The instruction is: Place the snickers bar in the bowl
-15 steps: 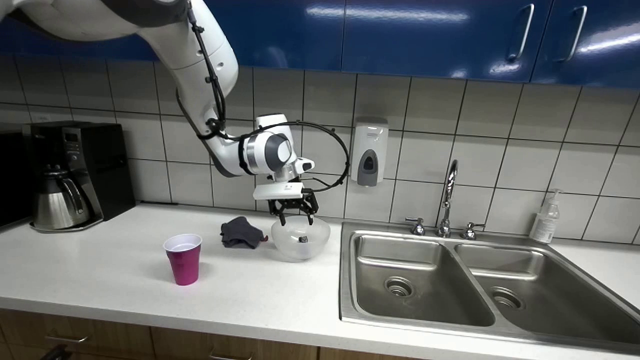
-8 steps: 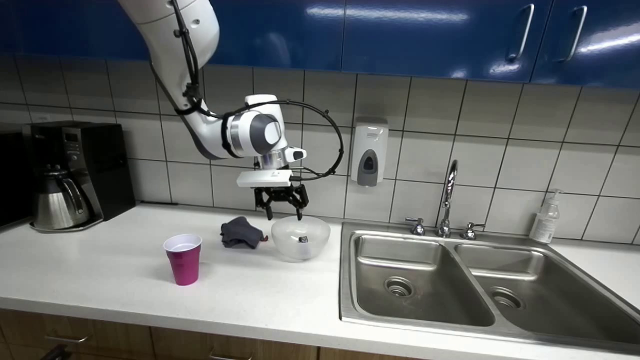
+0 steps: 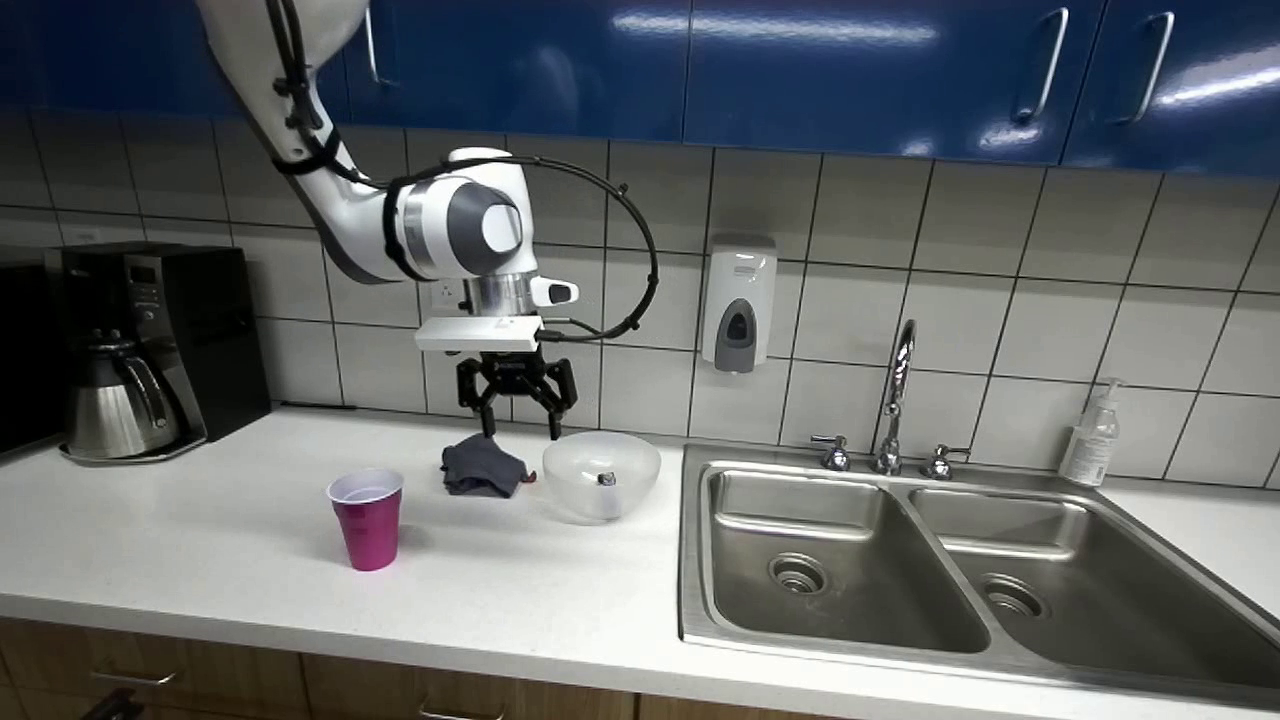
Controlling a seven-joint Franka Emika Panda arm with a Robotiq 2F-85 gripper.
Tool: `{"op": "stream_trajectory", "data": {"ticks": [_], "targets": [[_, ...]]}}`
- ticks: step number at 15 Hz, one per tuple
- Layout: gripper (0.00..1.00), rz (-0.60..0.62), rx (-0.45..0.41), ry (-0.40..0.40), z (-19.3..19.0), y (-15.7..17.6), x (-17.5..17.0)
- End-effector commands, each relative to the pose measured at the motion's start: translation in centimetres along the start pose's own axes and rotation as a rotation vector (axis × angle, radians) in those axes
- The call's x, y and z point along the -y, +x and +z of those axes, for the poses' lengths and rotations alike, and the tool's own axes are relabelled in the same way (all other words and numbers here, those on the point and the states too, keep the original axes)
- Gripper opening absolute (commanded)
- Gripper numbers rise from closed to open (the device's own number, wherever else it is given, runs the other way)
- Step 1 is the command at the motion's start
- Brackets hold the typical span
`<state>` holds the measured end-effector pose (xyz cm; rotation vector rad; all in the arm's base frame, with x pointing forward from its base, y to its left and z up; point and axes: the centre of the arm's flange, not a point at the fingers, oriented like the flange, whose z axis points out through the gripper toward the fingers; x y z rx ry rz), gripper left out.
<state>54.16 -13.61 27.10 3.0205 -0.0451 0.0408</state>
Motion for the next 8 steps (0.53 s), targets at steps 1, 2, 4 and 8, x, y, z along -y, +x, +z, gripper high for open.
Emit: {"op": "stream_trajectory", "data": {"ticks": [1,2,4,8], "targets": [[1.00,-0.044,0.021,0.025,-2.8,-3.8,1.3],[1.00,-0.052,0.027,0.022,-3.1,-4.3,1.7],[1.00,-0.066,0.037,0.022,-3.5,-5.3,2.5],[1.00,-0.064,0.045,0.016,-2.4,-4.5,2.9]]}}
